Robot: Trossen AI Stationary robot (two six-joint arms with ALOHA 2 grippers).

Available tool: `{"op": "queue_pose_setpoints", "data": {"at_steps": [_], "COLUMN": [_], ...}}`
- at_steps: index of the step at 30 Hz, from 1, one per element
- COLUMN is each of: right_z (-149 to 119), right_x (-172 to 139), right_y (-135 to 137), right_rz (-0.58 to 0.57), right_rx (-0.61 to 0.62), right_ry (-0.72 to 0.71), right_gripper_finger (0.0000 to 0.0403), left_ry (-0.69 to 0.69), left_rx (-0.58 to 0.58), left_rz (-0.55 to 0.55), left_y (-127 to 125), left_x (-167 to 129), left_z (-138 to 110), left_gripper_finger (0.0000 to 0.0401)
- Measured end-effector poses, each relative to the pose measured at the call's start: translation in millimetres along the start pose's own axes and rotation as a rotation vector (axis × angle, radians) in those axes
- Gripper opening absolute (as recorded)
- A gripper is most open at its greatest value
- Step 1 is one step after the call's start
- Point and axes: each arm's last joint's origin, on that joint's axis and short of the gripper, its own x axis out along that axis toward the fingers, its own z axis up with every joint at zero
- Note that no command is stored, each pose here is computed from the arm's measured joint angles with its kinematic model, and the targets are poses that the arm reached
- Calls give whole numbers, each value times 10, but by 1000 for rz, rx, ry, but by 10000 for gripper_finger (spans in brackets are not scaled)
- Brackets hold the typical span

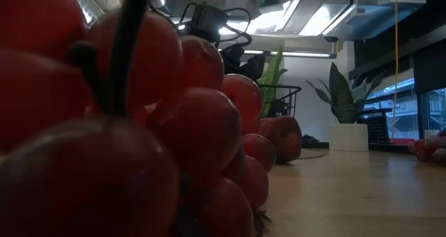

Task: Build produce basket
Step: Put the green beans into the wire basket

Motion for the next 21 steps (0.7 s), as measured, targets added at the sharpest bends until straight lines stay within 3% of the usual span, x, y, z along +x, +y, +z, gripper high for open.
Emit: {"op": "queue_pose_setpoints", "data": {"at_steps": [7, 14, 21], "right_z": [0, -5, -5], "right_x": [0, 0, 0], "right_y": [1, 1, 1], "right_rz": [1, 1, 1], "right_rx": [2, 5, 2], "right_ry": [0, 5, 5], "right_gripper_finger": [103, 103, 103], "left_ry": [71, 67, 64], "left_rx": [-7, -4, -12], "left_rz": [19, 14, 29], "left_y": [19, 1, 64], "left_x": [-3, -9, 12], "left_z": [-70, -70, -54], "left_gripper_finger": [107, 96, 109]}}
